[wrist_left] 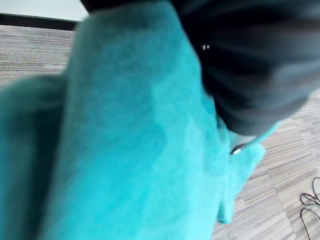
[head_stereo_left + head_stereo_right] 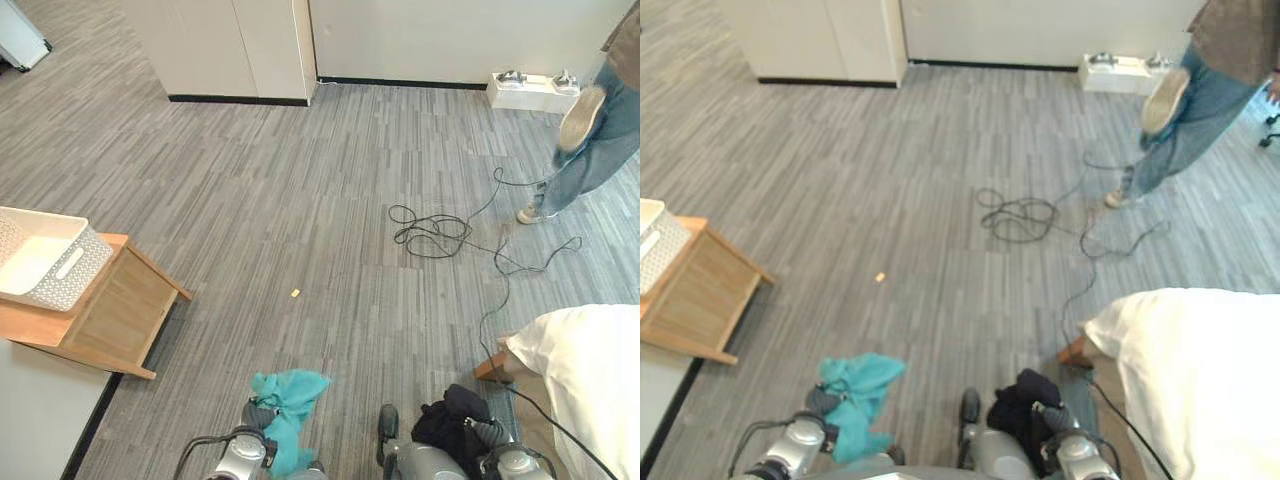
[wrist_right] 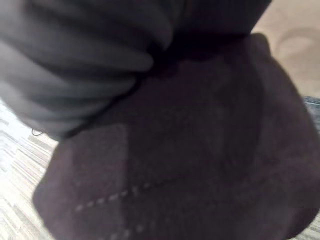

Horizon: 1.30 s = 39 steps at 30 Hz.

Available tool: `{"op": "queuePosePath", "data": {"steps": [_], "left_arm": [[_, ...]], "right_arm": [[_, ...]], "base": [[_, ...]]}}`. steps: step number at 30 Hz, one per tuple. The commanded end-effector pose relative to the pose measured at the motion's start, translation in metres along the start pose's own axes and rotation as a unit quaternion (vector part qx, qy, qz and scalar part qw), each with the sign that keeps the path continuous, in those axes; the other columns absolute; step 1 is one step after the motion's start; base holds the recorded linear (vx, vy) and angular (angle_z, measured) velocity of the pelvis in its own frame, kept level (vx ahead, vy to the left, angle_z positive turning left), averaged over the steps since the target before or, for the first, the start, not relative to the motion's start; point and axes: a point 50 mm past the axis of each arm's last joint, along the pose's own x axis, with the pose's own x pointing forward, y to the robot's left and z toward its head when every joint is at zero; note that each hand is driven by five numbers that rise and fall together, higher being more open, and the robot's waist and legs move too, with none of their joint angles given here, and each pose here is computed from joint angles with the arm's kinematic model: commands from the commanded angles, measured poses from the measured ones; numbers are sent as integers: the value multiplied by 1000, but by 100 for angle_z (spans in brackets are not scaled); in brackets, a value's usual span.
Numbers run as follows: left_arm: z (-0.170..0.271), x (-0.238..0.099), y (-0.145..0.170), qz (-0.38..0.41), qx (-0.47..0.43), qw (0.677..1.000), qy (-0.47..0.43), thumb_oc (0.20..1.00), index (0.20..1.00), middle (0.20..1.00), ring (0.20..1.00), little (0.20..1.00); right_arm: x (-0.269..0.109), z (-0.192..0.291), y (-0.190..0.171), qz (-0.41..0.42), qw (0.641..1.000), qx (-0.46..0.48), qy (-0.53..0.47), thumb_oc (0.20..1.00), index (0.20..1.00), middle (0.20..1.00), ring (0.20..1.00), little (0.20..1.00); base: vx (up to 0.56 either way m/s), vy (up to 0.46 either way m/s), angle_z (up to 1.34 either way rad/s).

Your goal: Tidy up the quilt and then pick up the clothes from the bed and put them into the laundry hamper.

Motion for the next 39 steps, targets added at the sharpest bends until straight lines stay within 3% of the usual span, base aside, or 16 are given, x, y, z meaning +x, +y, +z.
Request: {"op": "queuePosePath", "data": {"steps": [1, 12, 19, 29, 34, 39], "left_arm": [[34, 7, 8, 23, -22, 998, -54, 200, 200, 200, 200, 200], [5, -1, 11, 33, -52, 998, -15, 200, 200, 200, 200, 200], [-17, -2, 18, 44, -49, 997, 36, 200, 200, 200, 200, 200], [34, 6, 25, 51, -33, 997, -53, 200, 200, 200, 200, 200], [28, 6, 17, 41, -26, 998, -45, 200, 200, 200, 200, 200], [30, 5, 13, 34, -43, 997, -47, 200, 200, 200, 200, 200]], "right_arm": [[1, 40, -25, -33, 995, -28, -94, 200, 200, 200, 200, 200], [2, 53, -35, -43, 991, -48, -114, 200, 200, 200, 200, 200], [6, 45, -16, -10, 993, -77, -89, 200, 200, 200, 200, 200], [4, 50, -29, -28, 993, -58, -103, 200, 200, 200, 200, 200], [3, 43, -28, -19, 993, -74, -92, 200, 200, 200, 200, 200], [4, 65, -44, -43, 989, -64, -125, 200, 200, 200, 200, 200]], "base": [[231, -213, 18], [520, 82, -13], [687, 159, 79], [699, -39, 101], [735, -261, 133], [442, -468, 92]]}}
